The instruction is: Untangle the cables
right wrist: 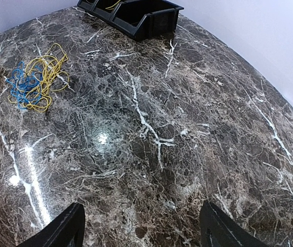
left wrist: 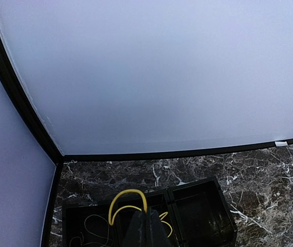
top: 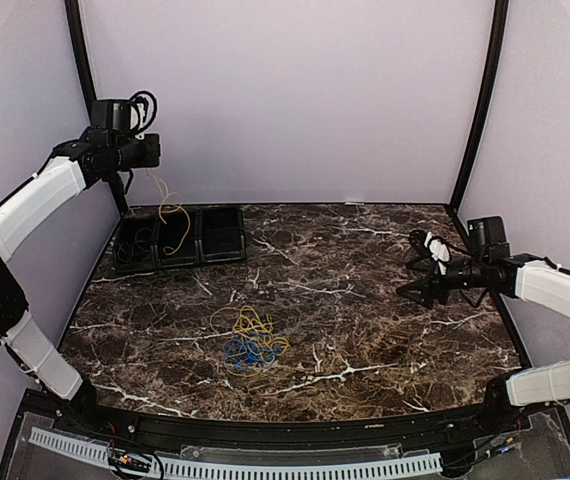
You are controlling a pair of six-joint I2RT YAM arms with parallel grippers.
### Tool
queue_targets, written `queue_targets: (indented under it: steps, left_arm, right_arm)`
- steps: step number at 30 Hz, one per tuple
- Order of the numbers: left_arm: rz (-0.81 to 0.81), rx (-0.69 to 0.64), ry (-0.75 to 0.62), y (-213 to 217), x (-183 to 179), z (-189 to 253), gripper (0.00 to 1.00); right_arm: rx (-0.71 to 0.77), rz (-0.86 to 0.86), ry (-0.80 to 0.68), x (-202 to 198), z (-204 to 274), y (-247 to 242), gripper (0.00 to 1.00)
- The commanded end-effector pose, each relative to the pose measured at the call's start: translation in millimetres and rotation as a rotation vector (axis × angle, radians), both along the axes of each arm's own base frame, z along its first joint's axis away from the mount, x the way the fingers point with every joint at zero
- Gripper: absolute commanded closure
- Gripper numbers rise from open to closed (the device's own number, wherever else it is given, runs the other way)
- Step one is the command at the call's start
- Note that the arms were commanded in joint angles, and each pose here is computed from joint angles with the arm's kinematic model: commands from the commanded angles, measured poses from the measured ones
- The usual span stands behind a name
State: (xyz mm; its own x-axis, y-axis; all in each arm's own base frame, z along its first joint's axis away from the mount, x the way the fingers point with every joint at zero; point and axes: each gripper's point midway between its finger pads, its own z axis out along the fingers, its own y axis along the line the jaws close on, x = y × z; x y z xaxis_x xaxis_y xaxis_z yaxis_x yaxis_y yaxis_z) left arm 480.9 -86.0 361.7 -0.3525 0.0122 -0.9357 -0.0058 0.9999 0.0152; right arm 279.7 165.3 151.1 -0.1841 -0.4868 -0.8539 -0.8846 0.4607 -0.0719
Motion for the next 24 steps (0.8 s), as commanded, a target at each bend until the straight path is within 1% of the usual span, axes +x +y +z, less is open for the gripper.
queue_targets:
  steps: [1, 7, 17, 21, 24]
  left_arm:
    - [0.005, -0.025, -0.009, 5.1, 9.5, -11.6, 1.00]
    - [0.015, -0.032, 0.025, 8.6, 17.8, -45.4, 1.00]
    - [0.017, -0.063, 0.120, 3.2, 25.8, -108.4, 1.00]
    - [-0.025, -0.105, 0.164, -10.0, 35.9, -133.0, 1.00]
    - [-0.090, -0.158, 0.214, -26.5, 42.1, -146.3, 1.00]
  right_arm:
    - [-0.008, 0.001, -0.010, 1.8, -1.7, -1.1, 0.22]
    - [-0.016, 0.001, 0.003, 2.6, -6.0, -1.5, 0.22]
    - [-0.027, 0.001, 0.022, 4.3, -12.6, -1.5, 0.22]
    - [-0.030, 0.004, 0.028, 4.6, -14.7, -0.5, 0.22]
    - [-0.035, 0.007, 0.035, 4.6, -16.8, 0.8, 0.22]
